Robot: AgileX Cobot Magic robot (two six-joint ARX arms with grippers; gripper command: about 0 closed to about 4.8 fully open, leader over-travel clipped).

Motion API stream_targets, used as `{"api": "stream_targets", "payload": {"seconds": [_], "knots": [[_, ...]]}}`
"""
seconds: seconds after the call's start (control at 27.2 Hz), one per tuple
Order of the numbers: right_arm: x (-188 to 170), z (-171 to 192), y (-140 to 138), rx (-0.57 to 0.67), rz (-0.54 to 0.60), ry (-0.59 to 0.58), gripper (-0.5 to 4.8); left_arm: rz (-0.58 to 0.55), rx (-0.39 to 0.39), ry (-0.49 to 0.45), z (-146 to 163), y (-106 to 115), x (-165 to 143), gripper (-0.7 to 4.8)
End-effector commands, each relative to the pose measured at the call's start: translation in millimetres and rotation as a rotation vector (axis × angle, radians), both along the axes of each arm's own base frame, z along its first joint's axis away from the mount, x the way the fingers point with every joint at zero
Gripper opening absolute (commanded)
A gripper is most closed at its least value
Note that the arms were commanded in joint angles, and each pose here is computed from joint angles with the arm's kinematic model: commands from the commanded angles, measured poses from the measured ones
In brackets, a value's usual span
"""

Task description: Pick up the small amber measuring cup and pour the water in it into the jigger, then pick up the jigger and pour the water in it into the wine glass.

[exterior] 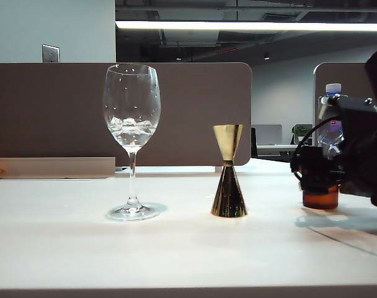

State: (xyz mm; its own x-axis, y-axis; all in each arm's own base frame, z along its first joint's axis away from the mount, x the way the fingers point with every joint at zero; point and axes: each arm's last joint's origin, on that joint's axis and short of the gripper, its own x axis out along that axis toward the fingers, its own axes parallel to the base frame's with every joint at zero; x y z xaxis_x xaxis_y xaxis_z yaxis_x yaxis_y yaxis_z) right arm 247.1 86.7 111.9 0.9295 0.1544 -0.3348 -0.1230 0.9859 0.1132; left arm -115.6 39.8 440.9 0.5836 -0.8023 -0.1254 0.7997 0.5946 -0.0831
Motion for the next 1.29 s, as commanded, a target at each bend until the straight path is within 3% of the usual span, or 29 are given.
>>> {"api": "stream_targets", "payload": {"seconds": [0.04,0.74,0.81,1.03,1.14,1.29], "knots": [[11,-1,3,0.0,-0.005,-0.014,3.37,-0.001,0.002,0.002,0,0,0,-0.02],[42,-6,0,-0.011,-0.085,-0.022,3.31,-0.001,0.002,0.002,0,0,0,-0.02],[42,-6,-1,-0.011,-0.088,-0.019,3.05,-0.001,0.002,0.002,0,0,0,-0.02],[42,-6,0,-0.009,-0.081,-0.018,3.02,-0.001,0.002,0.002,0,0,0,-0.02],[42,-7,0,-0.009,-0.079,-0.017,2.46,-0.001,0.002,0.002,0,0,0,-0.02],[42,-7,0,-0.006,-0.07,-0.016,2.41,-0.001,0.002,0.002,0,0,0,-0.02]]}}
